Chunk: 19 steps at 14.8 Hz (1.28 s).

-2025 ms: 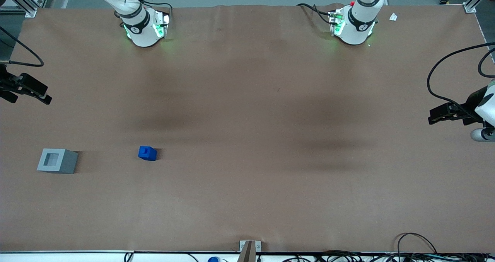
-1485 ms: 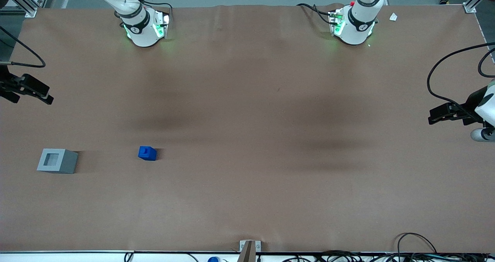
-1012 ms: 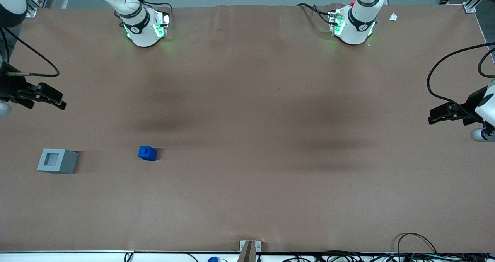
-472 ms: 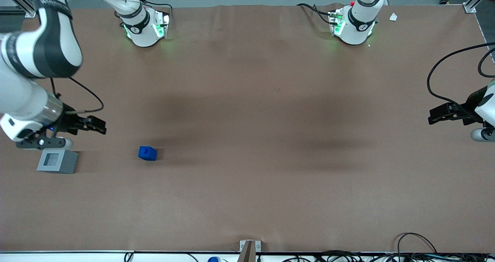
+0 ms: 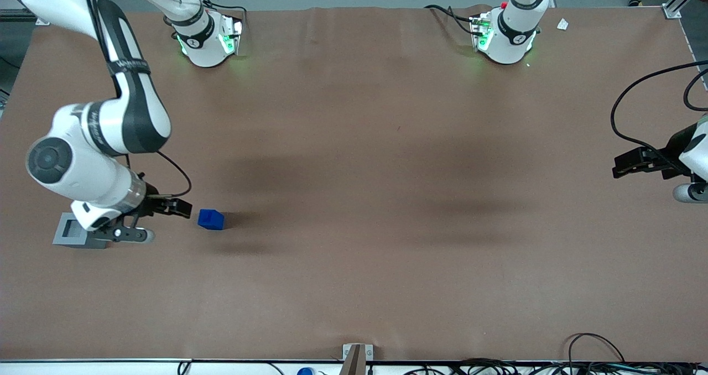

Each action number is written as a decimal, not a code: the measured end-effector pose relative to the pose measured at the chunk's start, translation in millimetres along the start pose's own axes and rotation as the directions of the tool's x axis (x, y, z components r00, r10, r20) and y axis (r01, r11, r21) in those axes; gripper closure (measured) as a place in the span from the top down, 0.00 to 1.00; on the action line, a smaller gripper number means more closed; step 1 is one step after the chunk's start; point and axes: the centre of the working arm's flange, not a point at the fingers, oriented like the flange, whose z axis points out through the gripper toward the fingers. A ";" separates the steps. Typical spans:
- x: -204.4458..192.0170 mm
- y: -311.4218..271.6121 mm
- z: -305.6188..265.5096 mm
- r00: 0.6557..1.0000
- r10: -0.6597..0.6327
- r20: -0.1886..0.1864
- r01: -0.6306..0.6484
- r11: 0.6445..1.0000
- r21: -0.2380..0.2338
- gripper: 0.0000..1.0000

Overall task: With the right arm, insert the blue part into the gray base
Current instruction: 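Lower the right gripper around the blue block and close it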

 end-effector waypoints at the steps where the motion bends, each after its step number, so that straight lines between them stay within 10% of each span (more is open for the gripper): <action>1: 0.5 -2.3 16.0 1.000 -0.003 -0.001 0.003 1.000 -0.001 1.00; 15: -22.1 -15.3 116.5 1.000 0.007 0.016 -0.007 1.000 0.015 1.00; 19: -24.8 -16.0 119.7 1.000 0.005 0.021 -0.006 1.000 0.013 0.83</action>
